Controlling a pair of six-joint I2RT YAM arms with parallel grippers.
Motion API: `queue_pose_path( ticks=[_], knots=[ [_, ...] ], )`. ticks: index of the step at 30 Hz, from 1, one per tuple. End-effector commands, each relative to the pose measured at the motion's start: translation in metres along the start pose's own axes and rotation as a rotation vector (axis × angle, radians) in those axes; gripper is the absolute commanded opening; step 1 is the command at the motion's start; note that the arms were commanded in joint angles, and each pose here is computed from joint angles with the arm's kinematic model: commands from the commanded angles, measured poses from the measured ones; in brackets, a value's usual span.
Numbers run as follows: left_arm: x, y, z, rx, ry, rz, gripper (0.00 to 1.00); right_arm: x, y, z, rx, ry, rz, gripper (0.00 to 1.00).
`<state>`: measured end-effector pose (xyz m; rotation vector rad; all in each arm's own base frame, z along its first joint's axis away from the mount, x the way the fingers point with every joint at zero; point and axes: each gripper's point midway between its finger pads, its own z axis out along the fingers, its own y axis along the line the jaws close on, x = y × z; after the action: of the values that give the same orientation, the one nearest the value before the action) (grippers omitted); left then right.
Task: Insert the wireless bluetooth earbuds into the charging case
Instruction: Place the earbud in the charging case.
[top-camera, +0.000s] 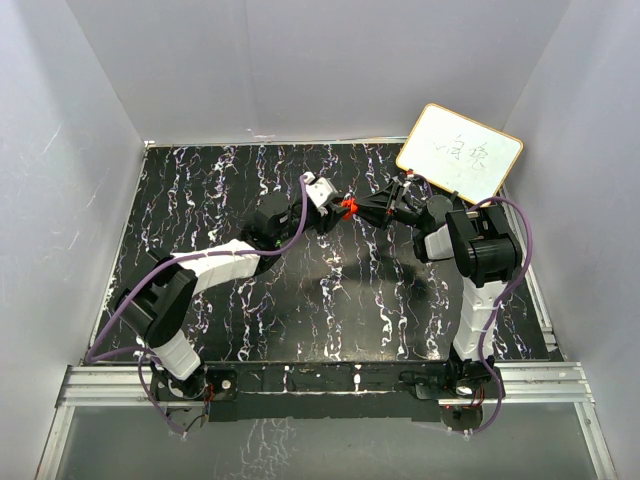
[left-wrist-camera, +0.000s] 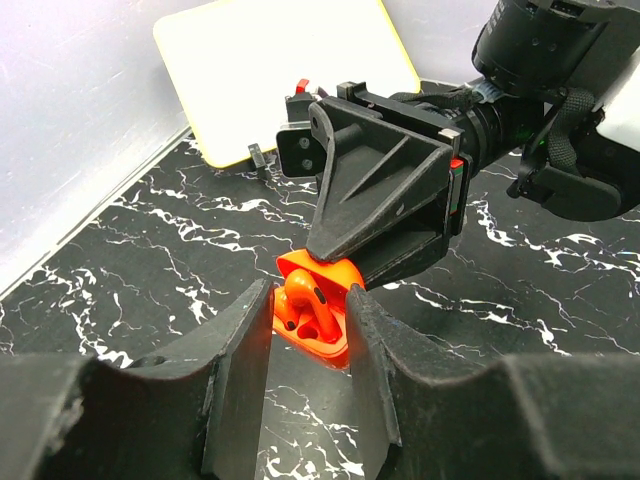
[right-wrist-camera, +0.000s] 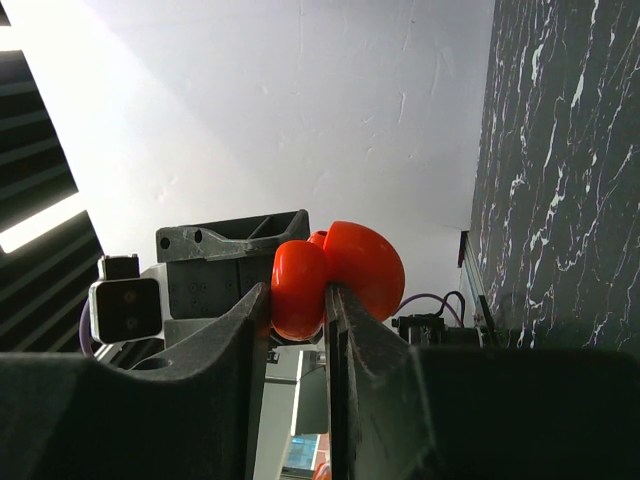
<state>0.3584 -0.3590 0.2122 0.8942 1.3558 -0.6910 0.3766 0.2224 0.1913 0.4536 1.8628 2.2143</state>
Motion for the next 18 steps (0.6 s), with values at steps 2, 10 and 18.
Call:
queue_pose_path(
  ticks=[2,10,18],
  knots=[
    [-0.0345,-0.0016,0.0048,0.008,-0.067,0.052,0.34,0.0314,0.0606,-0.0027,-0.203,0.076,-0.376,0.00],
    [-0.0309,-0.0007,0.0070,-0.011,-0.047,0.064,0.34,0.0317,0.0605,-0.0029,-0.203,0.076,-0.377,0.00],
    [-0.0270,0.0028,0.0076,-0.034,-0.028,0.073,0.34,0.0317,0.0607,-0.0028,-0.204,0.075,-0.377,0.00]
  ],
)
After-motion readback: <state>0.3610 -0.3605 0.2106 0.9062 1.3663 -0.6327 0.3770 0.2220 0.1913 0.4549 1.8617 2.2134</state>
